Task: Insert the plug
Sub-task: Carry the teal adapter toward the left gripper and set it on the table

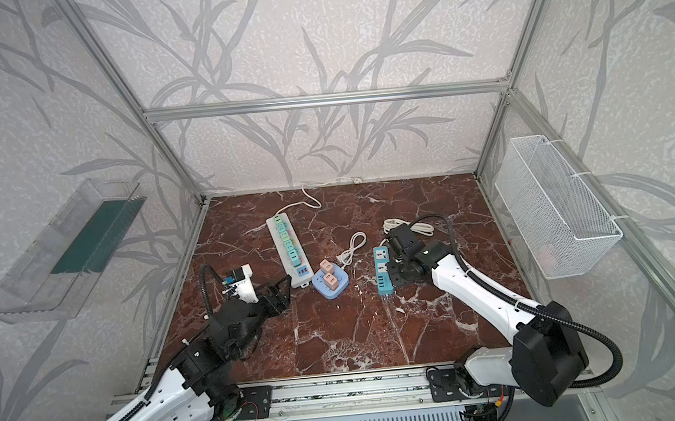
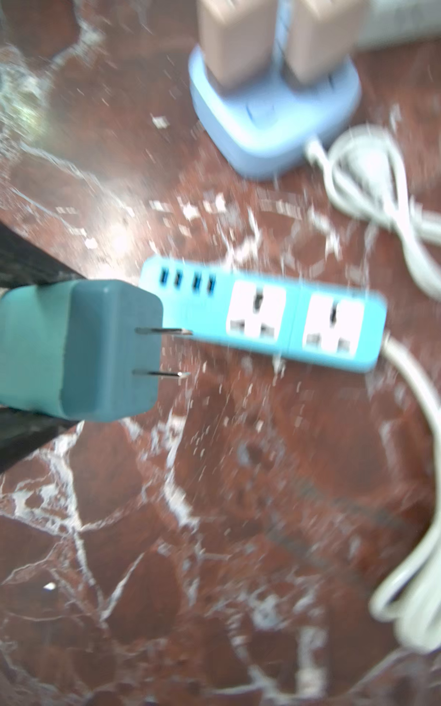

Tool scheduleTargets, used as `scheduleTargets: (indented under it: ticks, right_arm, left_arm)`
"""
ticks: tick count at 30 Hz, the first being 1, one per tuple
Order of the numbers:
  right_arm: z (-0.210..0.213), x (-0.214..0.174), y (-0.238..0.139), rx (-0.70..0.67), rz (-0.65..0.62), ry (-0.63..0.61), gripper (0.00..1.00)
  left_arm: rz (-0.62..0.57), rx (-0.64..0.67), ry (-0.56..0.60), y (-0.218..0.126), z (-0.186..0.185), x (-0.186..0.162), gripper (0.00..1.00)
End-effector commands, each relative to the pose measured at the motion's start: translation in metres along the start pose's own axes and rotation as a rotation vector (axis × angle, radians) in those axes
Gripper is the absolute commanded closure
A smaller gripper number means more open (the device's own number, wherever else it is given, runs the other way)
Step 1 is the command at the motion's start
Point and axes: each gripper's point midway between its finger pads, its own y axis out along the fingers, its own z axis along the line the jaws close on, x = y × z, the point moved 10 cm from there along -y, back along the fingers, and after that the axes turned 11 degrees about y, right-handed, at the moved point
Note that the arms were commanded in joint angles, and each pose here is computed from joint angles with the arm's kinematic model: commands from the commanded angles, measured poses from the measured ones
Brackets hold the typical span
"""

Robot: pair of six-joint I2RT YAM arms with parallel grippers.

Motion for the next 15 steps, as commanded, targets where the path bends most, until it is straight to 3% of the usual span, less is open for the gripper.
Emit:
scheduleTargets:
  ticks: [1, 8, 10, 15]
  right_arm:
    - [0.035, -0.022, 0.004, 0.001, 0.083, -0.166, 0.69]
    - [0.119, -0.079, 0.036, 0.150, 0.150, -0.441, 0.69]
    - [0.126, -0.094, 0.047, 0.161, 0.210, -0.495, 0.68]
    - [0.114, -0.112, 0.069, 0.136, 0.263, -0.490, 0.67]
  left_arm:
    - [-0.043, 0.045, 0.028, -0.006, 0.000, 0.013, 0.21]
    - [-0.038, 0.099, 0.086, -0.009, 0.002, 0.018, 0.22]
    - [-0.034, 0.119, 0.101, -0.006, 0.004, 0.016, 0.22]
    - [-0.006, 0.142, 0.117, 0.002, 0.003, 0.012, 0.22]
